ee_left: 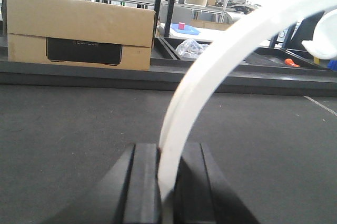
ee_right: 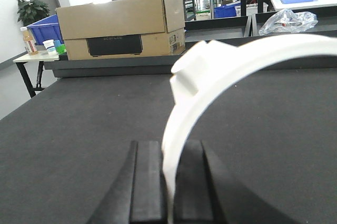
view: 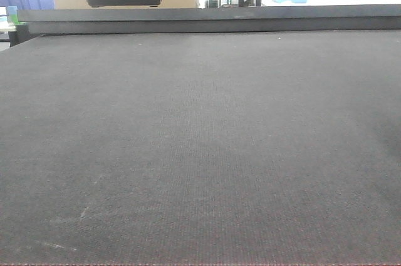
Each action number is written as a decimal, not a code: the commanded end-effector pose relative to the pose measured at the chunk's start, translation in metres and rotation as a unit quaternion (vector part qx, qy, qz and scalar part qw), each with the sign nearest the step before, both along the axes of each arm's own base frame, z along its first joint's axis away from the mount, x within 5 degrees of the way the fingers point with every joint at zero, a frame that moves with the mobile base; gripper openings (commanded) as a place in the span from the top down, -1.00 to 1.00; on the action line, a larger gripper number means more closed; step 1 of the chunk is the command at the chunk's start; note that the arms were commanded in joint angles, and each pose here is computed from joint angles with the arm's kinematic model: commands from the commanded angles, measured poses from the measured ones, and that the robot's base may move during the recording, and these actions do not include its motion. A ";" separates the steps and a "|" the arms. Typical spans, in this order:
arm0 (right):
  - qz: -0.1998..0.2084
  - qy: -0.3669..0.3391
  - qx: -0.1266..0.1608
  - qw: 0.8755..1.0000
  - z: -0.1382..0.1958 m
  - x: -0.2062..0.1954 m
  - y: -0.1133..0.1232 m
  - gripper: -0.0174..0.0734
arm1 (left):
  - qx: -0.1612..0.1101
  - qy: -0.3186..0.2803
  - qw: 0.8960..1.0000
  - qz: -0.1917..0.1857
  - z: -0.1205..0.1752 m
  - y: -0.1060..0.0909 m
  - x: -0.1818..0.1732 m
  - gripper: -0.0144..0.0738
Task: Grab PVC pipe and place in blue bin
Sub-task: 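Drive the base back from the table and turn away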
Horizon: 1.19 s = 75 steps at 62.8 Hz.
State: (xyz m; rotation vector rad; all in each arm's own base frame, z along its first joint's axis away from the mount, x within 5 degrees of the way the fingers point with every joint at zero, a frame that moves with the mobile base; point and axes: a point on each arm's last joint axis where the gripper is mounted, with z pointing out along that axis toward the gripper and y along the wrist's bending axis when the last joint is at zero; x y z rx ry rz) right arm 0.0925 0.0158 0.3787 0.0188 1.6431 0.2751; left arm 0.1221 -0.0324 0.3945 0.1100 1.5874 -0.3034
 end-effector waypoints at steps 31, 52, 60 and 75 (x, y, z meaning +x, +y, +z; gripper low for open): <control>0.000 -0.019 -0.008 1.000 0.003 -0.001 0.000 0.99 | -0.006 -0.012 1.000 0.003 0.003 0.001 -0.002 0.92; 0.000 -0.019 -0.008 1.000 0.003 -0.001 0.000 0.99 | -0.006 -0.012 1.000 0.003 0.003 0.001 -0.002 0.92; 0.000 -0.019 -0.008 1.000 0.003 -0.001 0.000 0.99 | -0.006 -0.012 1.000 0.003 0.003 0.001 -0.002 0.92; 0.000 -0.019 -0.008 1.000 0.003 -0.001 0.000 0.99 | -0.006 -0.012 1.000 0.003 0.003 0.001 -0.002 0.92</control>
